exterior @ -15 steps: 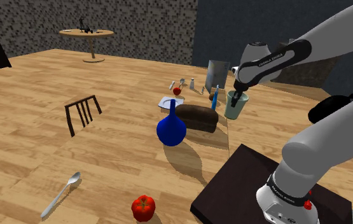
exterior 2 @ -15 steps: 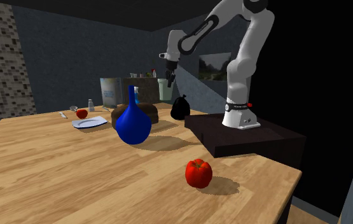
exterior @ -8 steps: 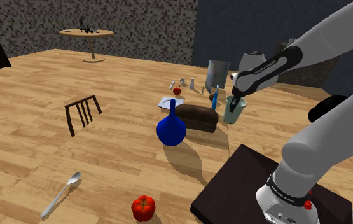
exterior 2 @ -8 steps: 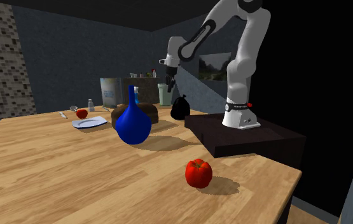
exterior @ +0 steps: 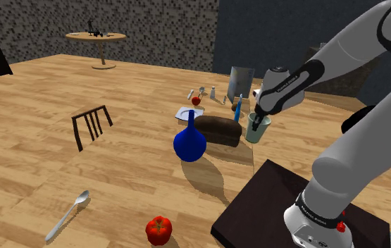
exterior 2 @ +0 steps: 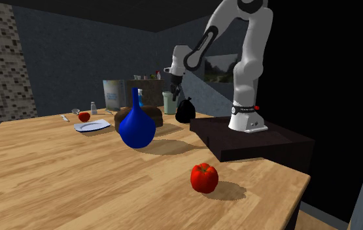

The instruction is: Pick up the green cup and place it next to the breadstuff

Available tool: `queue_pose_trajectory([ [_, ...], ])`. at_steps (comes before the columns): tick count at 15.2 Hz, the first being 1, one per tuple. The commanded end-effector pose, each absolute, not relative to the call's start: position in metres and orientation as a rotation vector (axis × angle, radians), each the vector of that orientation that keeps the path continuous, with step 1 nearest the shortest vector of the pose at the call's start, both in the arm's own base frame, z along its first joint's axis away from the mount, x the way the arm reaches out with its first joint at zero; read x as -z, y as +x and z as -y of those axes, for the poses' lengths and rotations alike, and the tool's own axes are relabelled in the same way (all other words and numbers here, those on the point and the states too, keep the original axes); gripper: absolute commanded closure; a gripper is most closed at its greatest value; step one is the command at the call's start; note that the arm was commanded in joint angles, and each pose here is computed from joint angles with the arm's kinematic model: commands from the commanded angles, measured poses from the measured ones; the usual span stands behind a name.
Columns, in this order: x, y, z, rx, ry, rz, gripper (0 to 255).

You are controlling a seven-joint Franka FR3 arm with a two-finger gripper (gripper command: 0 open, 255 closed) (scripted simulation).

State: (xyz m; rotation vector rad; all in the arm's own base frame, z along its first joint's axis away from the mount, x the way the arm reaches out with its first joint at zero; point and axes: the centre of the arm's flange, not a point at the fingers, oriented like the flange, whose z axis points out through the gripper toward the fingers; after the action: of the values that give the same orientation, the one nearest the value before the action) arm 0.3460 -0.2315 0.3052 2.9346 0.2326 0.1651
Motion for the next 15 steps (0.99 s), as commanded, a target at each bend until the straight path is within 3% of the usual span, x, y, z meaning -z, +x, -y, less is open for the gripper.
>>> queue_pose_trajectory([
  [1,-0.294,0.346,0.233,-0.167,2.934,-0.232,255],
  [15,-0.236,0.346,0.233,-0.167,2.934,-0.232,255],
])
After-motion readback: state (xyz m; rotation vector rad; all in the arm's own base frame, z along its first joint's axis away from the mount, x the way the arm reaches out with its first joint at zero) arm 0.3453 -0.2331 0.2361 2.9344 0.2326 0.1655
